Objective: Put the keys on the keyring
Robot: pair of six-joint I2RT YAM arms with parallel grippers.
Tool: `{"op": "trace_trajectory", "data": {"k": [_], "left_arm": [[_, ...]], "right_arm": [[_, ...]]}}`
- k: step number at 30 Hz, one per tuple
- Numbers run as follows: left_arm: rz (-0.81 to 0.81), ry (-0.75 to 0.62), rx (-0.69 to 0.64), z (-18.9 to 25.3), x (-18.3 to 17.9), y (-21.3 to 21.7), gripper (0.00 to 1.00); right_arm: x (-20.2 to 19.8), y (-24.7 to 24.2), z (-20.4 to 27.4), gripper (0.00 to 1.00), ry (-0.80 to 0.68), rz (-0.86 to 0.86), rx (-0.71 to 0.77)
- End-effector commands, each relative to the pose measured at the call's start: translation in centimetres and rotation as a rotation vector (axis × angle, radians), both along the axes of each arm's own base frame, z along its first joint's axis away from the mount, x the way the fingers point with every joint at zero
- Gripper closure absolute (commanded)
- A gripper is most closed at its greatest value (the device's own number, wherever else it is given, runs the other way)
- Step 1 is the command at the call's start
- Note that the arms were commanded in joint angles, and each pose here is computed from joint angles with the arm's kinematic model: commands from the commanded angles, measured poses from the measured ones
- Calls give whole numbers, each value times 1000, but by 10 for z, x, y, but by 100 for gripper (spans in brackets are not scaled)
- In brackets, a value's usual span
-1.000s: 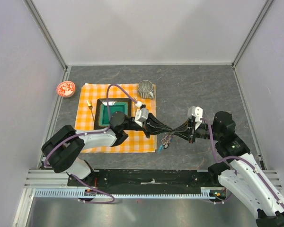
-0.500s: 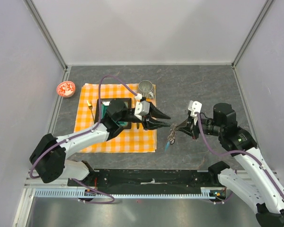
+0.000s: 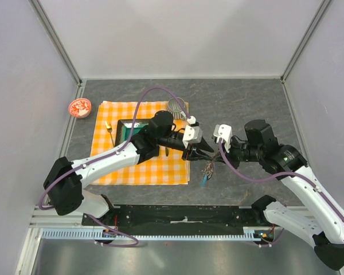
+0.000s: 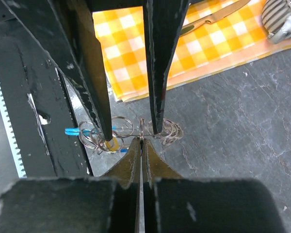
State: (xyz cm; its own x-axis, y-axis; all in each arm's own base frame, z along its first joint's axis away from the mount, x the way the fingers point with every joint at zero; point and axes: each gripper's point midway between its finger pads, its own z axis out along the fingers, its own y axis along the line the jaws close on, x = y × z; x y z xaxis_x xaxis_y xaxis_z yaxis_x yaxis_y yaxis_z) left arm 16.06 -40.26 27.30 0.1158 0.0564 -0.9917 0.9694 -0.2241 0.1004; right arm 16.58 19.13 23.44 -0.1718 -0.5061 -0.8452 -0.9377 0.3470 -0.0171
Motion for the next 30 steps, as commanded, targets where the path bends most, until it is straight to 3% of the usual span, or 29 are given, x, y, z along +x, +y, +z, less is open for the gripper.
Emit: {"op": "trace_trajectory", "data": {"k": [1,20,22,27,30], "left_arm": [[-7,-37,46,-5,1,-4,61],[0,-50,56,-7,-4,-17,67],[-4,-46,58,-9,-5,-18,71],[-19,-45,64,-11,-8,-20,98],[-23,-42,75,-13,-9,-18,98]], "right_arm": [[7,1,28,100,-104,4,9],[3,3,24,100,-111,24,-2],[3,3,24,100,-114,26,-1],[3,2,23,100,-119,20,-3],[3,2,24,100,-122,16,1]]}}
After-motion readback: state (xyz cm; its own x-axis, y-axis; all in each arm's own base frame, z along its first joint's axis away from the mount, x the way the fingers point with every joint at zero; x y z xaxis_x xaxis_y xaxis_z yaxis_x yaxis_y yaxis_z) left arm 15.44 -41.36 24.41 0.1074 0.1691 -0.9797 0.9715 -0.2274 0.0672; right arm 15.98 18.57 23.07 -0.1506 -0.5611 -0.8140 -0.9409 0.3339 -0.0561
